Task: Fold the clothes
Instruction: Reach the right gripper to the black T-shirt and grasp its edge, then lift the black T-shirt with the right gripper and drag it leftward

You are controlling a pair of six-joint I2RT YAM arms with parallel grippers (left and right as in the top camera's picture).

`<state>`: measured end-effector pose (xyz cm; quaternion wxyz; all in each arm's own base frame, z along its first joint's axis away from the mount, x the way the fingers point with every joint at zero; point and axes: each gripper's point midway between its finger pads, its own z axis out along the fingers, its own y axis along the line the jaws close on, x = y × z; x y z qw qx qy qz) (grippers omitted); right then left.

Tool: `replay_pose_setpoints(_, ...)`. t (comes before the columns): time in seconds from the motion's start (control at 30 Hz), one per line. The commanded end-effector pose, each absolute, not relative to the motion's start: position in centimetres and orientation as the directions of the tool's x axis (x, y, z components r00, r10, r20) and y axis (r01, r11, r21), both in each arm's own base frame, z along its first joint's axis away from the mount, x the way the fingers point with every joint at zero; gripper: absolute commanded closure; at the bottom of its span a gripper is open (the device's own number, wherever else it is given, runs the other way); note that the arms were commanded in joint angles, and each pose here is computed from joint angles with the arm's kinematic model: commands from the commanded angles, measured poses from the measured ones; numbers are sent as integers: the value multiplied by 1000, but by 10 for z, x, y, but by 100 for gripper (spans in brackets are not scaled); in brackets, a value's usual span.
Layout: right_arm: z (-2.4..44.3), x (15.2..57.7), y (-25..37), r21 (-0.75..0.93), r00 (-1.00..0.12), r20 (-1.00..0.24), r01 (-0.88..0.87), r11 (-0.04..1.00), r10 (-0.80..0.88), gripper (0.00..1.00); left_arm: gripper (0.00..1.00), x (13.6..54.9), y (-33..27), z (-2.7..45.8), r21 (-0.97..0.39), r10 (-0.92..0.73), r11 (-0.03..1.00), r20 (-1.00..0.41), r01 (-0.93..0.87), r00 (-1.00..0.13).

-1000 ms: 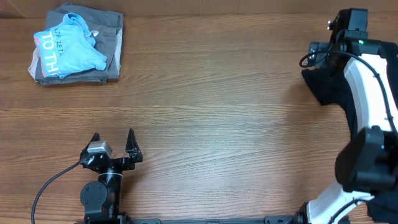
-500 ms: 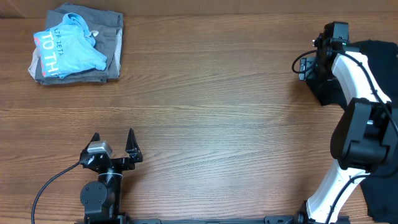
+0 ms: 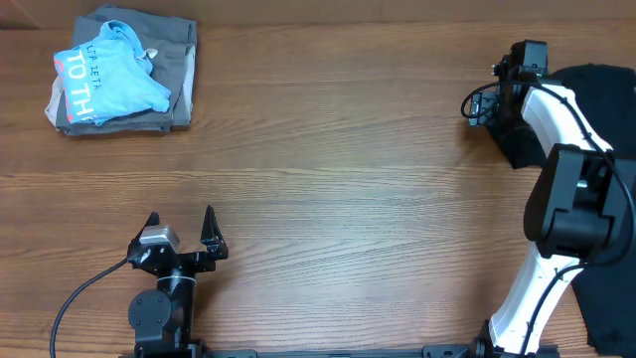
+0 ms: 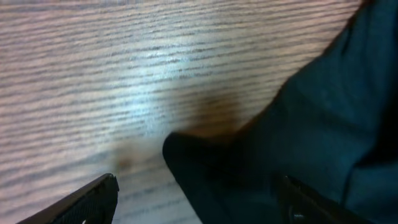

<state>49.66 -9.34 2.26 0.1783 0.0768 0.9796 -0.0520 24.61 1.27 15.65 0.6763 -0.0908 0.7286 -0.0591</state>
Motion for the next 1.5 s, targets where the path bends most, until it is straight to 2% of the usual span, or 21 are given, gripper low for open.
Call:
replay_pose_setpoints(0.0, 17, 505, -92, -58, -917, -368, 189, 980, 155, 14, 0, 246, 12, 156, -207, -210, 977, -975, -53, -65)
replay_pose_setpoints(0.37, 9, 506, -99, -77, -906, -371, 247, 966, 202, 16, 0, 246, 12, 156, -207, -210, 977, -975, -52, -65)
replay_pose_setpoints(0.47, 9, 504, -105, -103, -902, -372, 275, 956, 219, 21, 0, 246, 12, 156, -207, -210, 977, -975, -52, -65)
replay_pose_setpoints(0.63, 8, 505, -104, -91, -896, -373, 294, 952, 241, 46, 0, 246, 12, 156, -207, -210, 977, -975, -52, -65)
replay_pose_setpoints(0.8, 7, 507, -93, -42, -896, -368, 281, 959, 247, 77, 0, 246, 12, 156, -207, -210, 977, -975, -53, -65)
replay_pose_setpoints(0.9, 8, 512, -71, 54, -899, -367, 235, 970, 239, 96, 0, 246, 12, 156, -207, -210, 977, -975, -53, -65)
replay_pose_setpoints(1.07, 14, 524, -13, 232, -907, -376, 108, 967, 191, 96, 0, 246, 12, 156, -207, -210, 977, -975, -53, -65)
replay_pose_setpoints(1.2, 17, 524, 40, 288, -918, -379, 2, 958, 116, 96, 0, 246, 12, 156, -207, -210, 977, -975, -52, -65)
replay_pose_setpoints(1.37, 22, 507, 138, 371, -930, -367, -176, 912, -30, 96, 0, 246, 12, 156, -207, -210, 977, -975, -52, -65)
replay_pose_setpoints(1.47, 23, 488, 193, 405, -937, -342, -220, 887, -76, 96, 0, 246, 12, 156, -207, -210, 977, -975, -53, -65)
